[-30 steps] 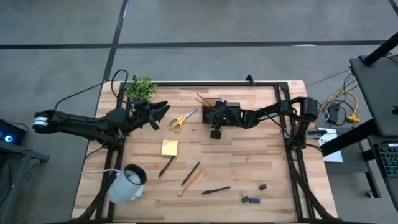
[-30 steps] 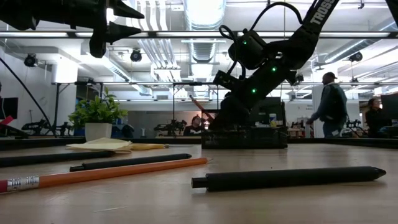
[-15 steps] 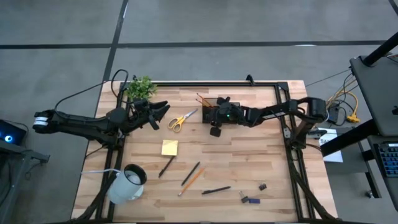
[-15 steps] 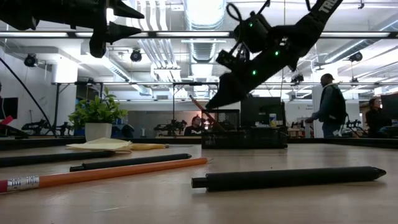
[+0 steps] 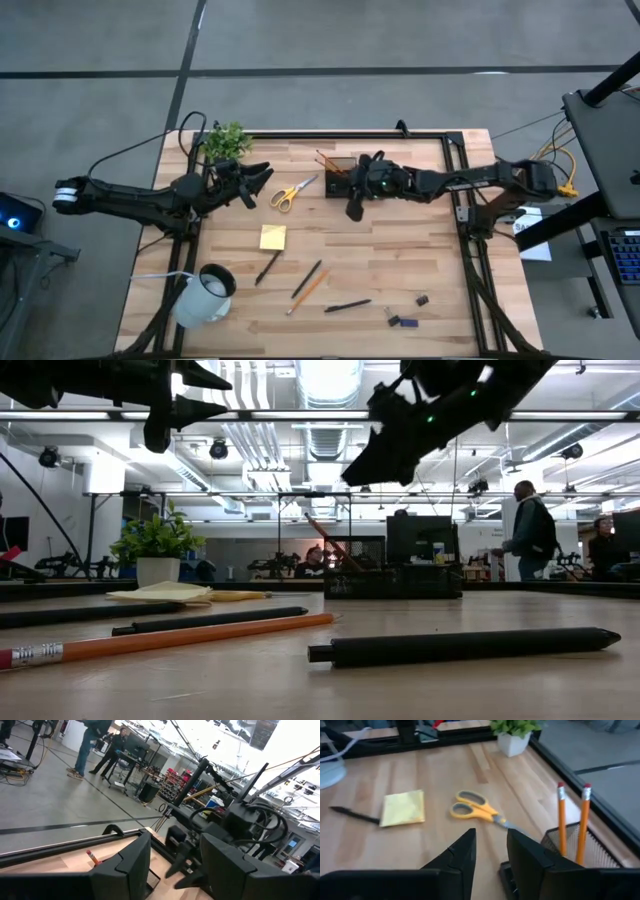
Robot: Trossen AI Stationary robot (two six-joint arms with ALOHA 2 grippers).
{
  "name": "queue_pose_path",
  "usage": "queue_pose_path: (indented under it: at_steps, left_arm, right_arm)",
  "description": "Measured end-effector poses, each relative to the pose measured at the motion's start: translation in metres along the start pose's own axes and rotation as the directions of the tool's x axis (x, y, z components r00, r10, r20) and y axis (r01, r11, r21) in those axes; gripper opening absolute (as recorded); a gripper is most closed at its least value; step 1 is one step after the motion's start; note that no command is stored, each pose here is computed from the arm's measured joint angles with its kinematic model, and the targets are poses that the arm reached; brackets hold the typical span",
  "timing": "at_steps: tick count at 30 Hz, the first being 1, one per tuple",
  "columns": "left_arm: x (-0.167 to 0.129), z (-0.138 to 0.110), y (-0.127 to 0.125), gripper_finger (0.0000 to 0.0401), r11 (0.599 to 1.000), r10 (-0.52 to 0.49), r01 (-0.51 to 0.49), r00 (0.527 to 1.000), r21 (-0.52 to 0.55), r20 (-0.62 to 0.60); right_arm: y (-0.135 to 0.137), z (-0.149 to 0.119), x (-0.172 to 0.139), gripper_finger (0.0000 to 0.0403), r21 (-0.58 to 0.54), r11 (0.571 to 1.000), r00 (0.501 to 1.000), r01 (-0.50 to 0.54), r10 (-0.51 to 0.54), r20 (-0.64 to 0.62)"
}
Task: Pick and place office supplies into organizer
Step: Put the right binder clip into the desk organizer
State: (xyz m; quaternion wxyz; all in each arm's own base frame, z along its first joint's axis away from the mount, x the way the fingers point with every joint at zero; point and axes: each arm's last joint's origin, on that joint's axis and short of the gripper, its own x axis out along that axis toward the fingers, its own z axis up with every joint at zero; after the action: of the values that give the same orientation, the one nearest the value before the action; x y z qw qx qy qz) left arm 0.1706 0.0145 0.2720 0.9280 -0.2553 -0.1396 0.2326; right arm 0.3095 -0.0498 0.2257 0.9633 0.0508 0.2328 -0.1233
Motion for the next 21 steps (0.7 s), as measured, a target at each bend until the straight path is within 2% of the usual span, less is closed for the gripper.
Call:
queue_pose_path:
  at_steps: [6,13,21]
  left_arm:
    - [0.0,0.0,0.0,0.0157,1.0,0.0,0.0,1.0,0.0,0.0]
    - [0.0,0.0,0.0,0.0157,1.0,-0.001,0.001,1.0,-0.001,0.001]
    - [0.0,0.0,0.0,0.0157,1.0,-0.001,0.001,1.0,0.0,0.001]
  right_arm:
    - [0.01,0.0,-0.017,0.0102,0.053,0.998,0.998,-0.032,0.035,-0.058]
    - [0.024,-0.006,-0.021,0.0101,0.131,0.99,0.99,-0.059,0.075,-0.117]
    - [0.044,-0.011,-0.026,0.0113,0.166,0.98,0.981,-0.106,0.13,-0.146]
